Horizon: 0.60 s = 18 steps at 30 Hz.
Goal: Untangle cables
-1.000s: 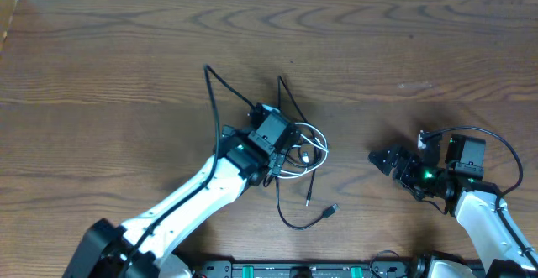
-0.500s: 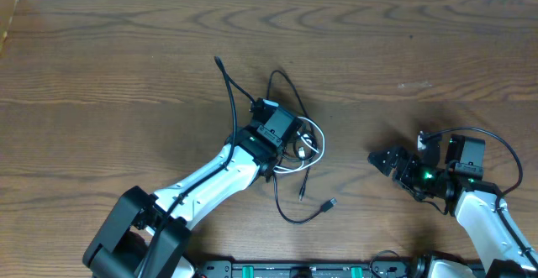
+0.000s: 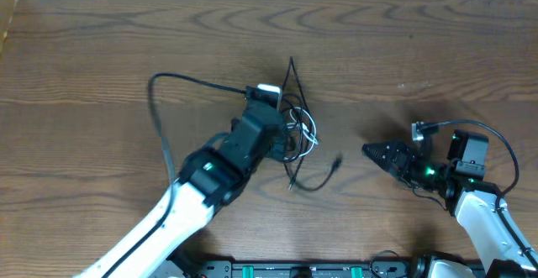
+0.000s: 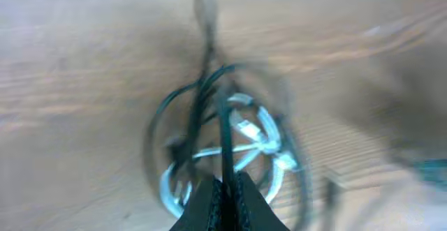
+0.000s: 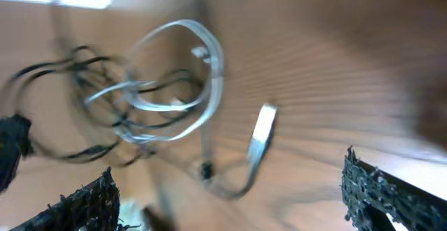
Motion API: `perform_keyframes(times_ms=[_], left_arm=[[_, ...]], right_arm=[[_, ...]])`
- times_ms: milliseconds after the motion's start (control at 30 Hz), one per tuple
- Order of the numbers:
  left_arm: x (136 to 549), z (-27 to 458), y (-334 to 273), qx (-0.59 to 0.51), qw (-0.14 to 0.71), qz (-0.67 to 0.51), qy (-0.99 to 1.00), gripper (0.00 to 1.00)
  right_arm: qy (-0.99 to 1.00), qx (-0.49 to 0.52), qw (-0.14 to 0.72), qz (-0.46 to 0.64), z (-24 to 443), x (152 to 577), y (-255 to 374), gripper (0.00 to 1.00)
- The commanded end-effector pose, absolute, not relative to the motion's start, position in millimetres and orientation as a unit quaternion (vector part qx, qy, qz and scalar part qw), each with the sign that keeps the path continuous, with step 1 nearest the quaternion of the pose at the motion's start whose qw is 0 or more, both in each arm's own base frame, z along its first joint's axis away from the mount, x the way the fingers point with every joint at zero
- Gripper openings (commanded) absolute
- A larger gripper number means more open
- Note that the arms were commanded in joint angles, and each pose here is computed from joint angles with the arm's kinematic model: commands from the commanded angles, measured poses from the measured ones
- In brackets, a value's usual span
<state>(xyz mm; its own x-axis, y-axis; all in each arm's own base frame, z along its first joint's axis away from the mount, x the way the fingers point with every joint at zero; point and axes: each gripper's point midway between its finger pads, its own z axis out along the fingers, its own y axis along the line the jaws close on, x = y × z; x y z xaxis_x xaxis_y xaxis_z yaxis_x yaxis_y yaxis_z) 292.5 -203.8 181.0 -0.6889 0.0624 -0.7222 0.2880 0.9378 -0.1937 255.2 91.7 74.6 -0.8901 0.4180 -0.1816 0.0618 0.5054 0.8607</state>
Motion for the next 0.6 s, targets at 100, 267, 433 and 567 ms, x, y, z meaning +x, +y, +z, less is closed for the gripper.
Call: perform_keyframes(times_ms=[100,267,433,567], left_arm=[[278,248,-236,0.125,0.424,-0.286,0.85,0.08],[284,255,-236,0.105,0.435,-0.293,0.845,0.08],[301,206,-171,0.009,0.416,-0.128,0.9,0.73],[303,171,-138,-0.09,0.362,-0.083,0.924,0.56]], right_arm=[[0.771,0.07,0.173,0.609,127,245,117,0.99],[0.774,0.072,0.177,0.603,125,247,116,0.99],[0.793,0.089,0.189,0.573,115,254,110,0.99],[0.802,0.098,0.194,0.557,109,257,107,0.99]])
